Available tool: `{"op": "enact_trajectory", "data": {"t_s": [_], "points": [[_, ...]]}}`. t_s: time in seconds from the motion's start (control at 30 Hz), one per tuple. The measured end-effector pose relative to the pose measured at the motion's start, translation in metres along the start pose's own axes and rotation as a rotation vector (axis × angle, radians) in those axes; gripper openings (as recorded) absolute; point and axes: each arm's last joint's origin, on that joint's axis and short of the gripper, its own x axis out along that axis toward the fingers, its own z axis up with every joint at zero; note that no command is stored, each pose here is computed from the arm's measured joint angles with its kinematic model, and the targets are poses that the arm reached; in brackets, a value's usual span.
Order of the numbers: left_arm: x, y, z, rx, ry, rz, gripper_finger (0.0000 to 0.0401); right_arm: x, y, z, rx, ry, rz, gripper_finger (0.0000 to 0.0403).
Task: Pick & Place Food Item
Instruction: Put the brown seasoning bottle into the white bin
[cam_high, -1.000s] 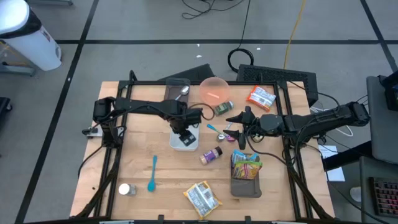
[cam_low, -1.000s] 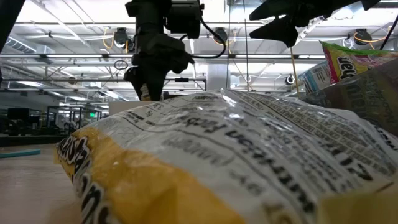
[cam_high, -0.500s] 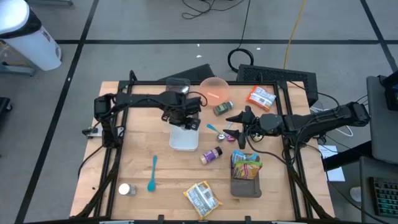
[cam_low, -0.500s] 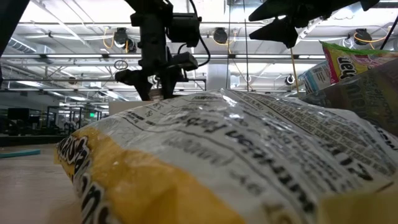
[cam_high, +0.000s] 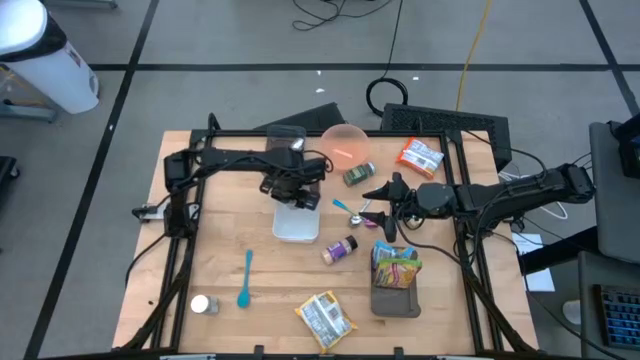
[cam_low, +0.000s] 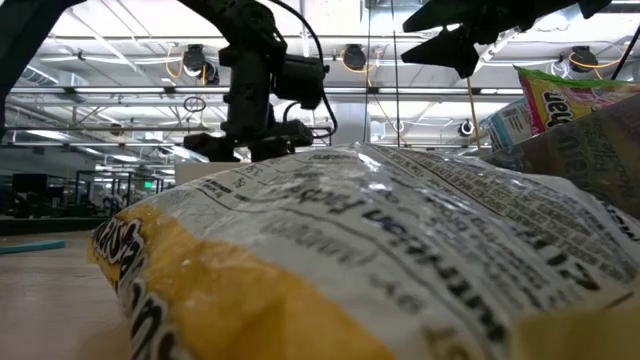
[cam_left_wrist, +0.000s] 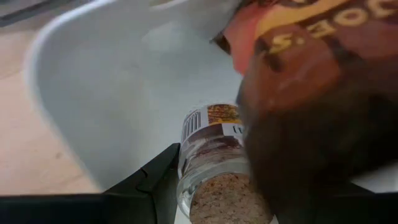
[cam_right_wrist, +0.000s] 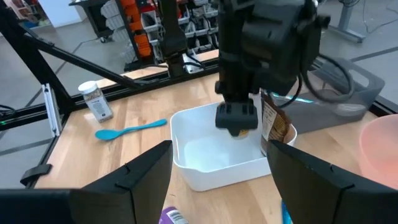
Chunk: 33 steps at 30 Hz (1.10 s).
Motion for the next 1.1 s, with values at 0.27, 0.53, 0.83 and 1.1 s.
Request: {"op": "enact_trajectory", "data": {"t_s": [0.27,0.53,0.83,1.1], "points": [[0.005,-0.002,0.002,-0.002,-0.048,0.035,0.0198,0.000,0.000,0.000,-0.004,0.004,-0.001,0.0254],[0.003,0.002,0.015,-0.003,-0.085,0.000,0.0198,0.001,-0.003,-0.013,0.019,0.029,-0.009,0.0254],[0.010,0.001,0.017,0.043,-0.080,0.019,0.0198,0.002,-0.007,-0.025,0.055,0.045,-0.015,0.0254],[0.014,0.001,0.018,0.064,-0.064,0.034,0.0204,0.003,-0.006,-0.022,0.064,0.013,-0.004,0.0254]]}}
